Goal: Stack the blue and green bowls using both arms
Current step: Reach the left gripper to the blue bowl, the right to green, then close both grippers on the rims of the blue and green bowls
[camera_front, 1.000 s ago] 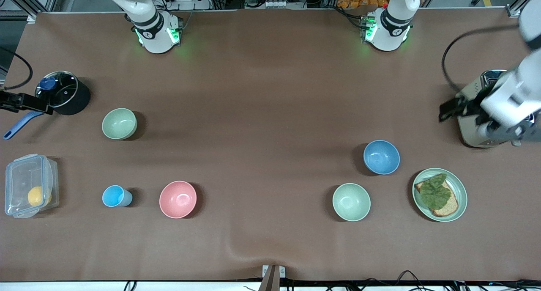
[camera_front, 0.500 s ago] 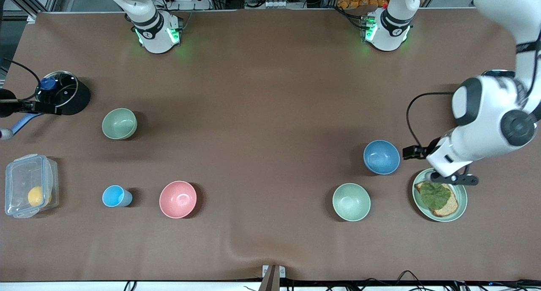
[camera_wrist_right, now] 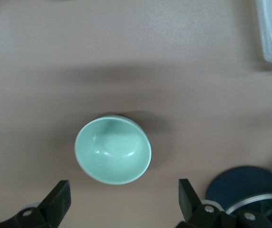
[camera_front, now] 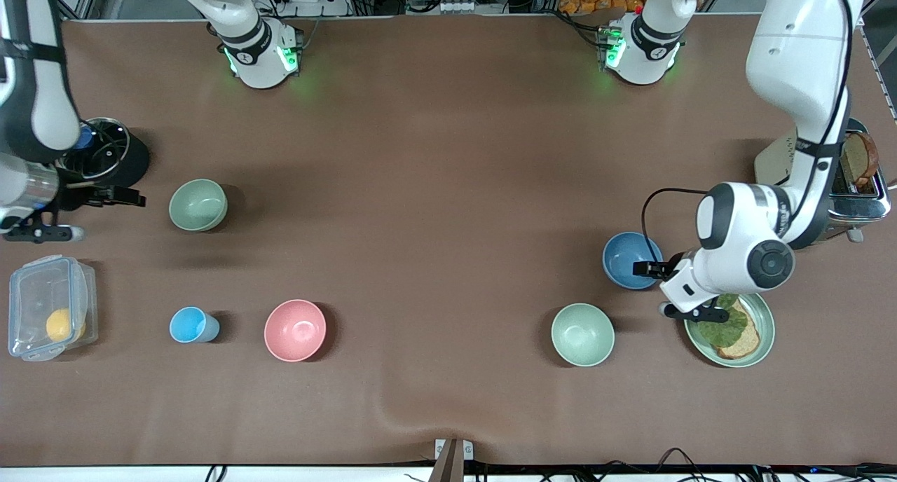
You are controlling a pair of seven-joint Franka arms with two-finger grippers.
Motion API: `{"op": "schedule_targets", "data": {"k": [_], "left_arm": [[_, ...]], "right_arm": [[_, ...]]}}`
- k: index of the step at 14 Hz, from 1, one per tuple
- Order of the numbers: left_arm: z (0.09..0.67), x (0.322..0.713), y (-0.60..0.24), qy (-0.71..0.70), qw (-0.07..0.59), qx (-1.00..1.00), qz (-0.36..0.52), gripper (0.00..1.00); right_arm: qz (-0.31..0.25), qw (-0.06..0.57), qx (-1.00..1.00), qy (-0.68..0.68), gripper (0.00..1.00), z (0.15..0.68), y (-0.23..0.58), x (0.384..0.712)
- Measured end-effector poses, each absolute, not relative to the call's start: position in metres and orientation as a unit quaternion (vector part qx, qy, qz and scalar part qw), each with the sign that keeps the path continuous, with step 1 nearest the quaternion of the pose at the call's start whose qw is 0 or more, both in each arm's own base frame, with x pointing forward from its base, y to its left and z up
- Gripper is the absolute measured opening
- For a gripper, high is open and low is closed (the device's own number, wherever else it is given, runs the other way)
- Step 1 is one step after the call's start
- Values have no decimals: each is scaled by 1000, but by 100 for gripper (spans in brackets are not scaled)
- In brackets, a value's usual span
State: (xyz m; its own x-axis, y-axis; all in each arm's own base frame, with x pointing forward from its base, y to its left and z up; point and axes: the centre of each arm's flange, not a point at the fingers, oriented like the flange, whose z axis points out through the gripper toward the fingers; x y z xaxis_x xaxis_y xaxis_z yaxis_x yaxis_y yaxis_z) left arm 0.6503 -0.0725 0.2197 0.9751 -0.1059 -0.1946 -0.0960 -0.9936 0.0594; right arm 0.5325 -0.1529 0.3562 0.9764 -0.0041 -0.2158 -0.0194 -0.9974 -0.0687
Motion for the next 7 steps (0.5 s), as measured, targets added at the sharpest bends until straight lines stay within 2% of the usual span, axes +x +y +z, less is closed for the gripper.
{"op": "schedule_targets", "data": {"k": [3, 7], "left_arm": [[200, 640, -67, -47, 25, 993, -107, 100], [198, 639, -68, -47, 25, 993, -101, 60]], "right_arm": [[100, 39, -994, 9, 99, 313, -153, 511], [66, 28, -997, 15, 96, 265, -149, 484]]}}
